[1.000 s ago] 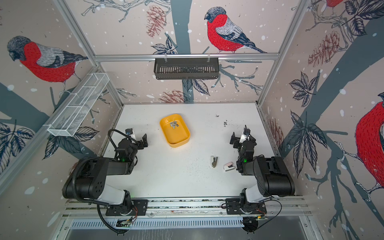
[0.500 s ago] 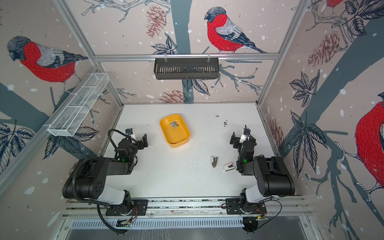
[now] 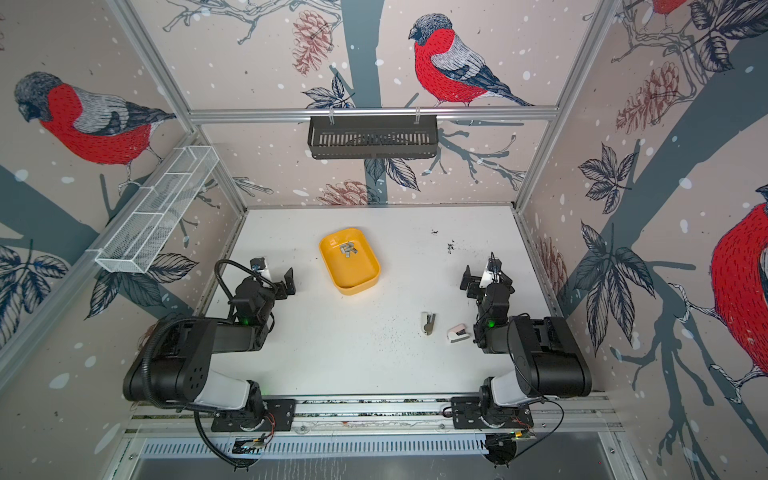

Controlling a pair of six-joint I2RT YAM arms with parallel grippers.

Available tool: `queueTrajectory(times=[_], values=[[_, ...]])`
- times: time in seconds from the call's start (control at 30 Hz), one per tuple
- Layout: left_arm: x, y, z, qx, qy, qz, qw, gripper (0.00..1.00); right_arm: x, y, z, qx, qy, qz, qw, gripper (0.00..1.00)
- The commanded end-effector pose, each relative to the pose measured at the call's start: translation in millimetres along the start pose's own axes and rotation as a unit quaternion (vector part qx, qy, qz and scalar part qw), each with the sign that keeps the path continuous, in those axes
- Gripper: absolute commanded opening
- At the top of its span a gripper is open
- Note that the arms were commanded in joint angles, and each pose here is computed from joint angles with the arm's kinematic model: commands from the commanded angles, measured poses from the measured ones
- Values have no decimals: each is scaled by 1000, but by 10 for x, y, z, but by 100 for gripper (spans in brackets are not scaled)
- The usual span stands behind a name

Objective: Load the staples into the stapler
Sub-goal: 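Grasp the cream stapler with the right gripper while the left arm approaches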

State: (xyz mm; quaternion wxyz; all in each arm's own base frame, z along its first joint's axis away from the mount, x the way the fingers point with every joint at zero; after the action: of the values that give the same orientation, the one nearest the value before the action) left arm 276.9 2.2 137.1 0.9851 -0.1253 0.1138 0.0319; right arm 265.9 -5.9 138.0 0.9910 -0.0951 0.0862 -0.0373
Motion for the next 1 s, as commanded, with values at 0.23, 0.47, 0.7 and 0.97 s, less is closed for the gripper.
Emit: queueTrajectory(times=[0.23, 0.47, 0.7, 0.97], values=[[-184, -348, 456, -18, -24, 4, 1000, 99, -192, -115, 460, 58, -19, -35, 998, 99], [-332, -882, 640, -73, 55, -77, 993, 99, -360, 62, 668, 163, 59, 18, 985, 99], [-651, -1508, 518, -89, 167, -229, 955, 99, -499, 504, 677, 142, 202, 56, 967, 89], [-998, -1840, 222, -134, 265, -336, 894, 99, -581, 792, 556, 133, 324, 163, 922, 57]])
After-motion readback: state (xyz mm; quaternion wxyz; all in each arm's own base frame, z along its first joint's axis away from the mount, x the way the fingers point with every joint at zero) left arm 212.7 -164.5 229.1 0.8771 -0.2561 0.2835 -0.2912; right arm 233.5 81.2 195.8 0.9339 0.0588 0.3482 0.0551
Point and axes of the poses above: each gripper's point midway between its finger pads, its own x axis out along the fingers, its own y axis along the line the jaws close on, z = x × y, the point moved 10 cm from there along -x, back along the fingers, and after that the axes turned 12 degrees about -x, right-handed, at the moved point
